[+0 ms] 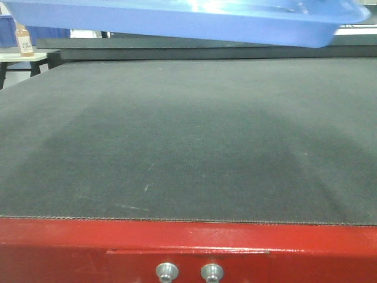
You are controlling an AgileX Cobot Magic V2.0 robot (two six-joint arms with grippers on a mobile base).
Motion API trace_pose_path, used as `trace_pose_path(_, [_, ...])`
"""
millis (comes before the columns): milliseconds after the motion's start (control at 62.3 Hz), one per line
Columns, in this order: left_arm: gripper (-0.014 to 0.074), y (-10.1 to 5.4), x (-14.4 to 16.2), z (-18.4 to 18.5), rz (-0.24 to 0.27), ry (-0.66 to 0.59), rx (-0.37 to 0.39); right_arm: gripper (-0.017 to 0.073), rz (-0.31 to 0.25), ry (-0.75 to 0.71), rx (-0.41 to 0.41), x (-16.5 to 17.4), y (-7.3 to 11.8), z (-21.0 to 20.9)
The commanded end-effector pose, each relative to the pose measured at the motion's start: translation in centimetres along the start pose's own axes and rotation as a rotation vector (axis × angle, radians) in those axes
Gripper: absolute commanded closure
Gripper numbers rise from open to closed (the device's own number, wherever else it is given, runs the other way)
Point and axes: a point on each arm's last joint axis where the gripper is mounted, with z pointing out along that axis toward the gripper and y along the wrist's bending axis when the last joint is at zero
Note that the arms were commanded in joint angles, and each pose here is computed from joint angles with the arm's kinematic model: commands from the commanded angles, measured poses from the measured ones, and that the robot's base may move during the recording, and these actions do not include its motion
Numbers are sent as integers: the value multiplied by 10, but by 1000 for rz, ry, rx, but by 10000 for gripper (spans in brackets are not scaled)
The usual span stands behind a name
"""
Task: Grab blue tray and place on right shelf
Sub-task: 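Close both grippers on the tray rims and lift it up, then hold the tray raised with both grippers while backing from the table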
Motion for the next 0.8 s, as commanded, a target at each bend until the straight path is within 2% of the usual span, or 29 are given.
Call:
trace_pose_path(0, [639, -2, 21, -26, 60, 54, -54, 503, -50, -120, 20, 6, -11, -31])
trace_pose_path(225, [639, -17, 44, -19, 108, 121, -34, 503, -46, -113, 15, 34, -22, -47])
trace_pose_path(433, [639, -28, 50, -20, 145, 127, -15, 503, -35, -211, -28, 46, -28, -85])
trace_pose_path(610, [639, -29, 50, -20, 139, 128, 3, 503, -36, -219, -21, 50, -31, -91])
trace_pose_path(786, [639, -34, 48, -25, 126, 118, 52, 503, -36, -206, -15, 51, -31, -90])
